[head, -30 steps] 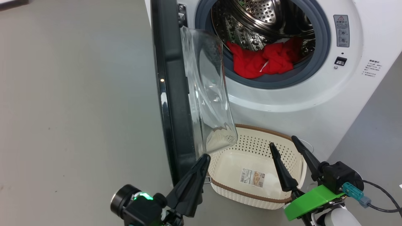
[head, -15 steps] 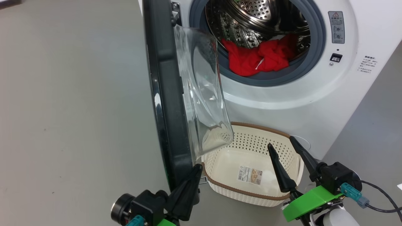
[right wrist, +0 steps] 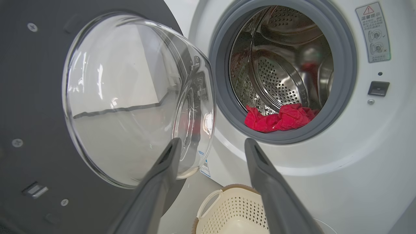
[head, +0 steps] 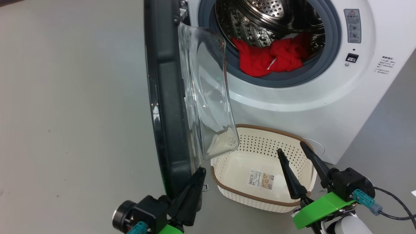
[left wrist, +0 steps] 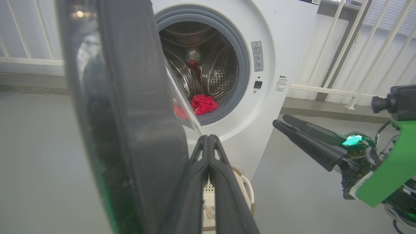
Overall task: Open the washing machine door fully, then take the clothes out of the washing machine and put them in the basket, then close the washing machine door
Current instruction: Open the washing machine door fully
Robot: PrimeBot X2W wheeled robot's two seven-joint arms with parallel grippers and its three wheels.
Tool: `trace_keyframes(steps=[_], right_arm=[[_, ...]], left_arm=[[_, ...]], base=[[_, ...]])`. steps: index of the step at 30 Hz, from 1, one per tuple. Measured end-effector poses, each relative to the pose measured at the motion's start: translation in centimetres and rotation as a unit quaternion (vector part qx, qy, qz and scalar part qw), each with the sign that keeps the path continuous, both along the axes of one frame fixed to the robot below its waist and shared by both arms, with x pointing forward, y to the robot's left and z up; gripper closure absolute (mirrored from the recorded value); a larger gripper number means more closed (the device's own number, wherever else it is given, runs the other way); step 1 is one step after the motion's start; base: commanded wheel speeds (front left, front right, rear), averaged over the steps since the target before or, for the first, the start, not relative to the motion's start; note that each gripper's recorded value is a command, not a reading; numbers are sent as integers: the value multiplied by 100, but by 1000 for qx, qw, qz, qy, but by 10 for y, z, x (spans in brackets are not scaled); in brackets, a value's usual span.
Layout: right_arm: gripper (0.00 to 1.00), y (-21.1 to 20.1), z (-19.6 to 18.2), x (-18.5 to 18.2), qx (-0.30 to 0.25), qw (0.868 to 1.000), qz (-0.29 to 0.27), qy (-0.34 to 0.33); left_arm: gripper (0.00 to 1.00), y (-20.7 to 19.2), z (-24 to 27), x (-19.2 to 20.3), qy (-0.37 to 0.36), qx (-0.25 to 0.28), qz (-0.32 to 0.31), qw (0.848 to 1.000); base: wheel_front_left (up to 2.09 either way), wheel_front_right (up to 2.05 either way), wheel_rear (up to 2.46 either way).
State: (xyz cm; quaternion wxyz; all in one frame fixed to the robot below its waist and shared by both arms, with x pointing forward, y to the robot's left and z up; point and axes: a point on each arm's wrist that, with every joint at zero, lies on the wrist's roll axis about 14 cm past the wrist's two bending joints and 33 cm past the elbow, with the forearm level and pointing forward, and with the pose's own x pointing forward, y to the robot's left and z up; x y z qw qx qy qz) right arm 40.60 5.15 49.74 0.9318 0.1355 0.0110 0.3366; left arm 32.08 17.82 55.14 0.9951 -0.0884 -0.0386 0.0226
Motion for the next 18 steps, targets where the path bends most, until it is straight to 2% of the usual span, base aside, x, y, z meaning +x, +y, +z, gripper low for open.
trace_keyframes(steps=[18], right_arm=[[0,19,-1,-4,0,1000,26,2]], left_arm=[[100,52,3,-22,-6,-9,100,995]], base=[[0,0,0]])
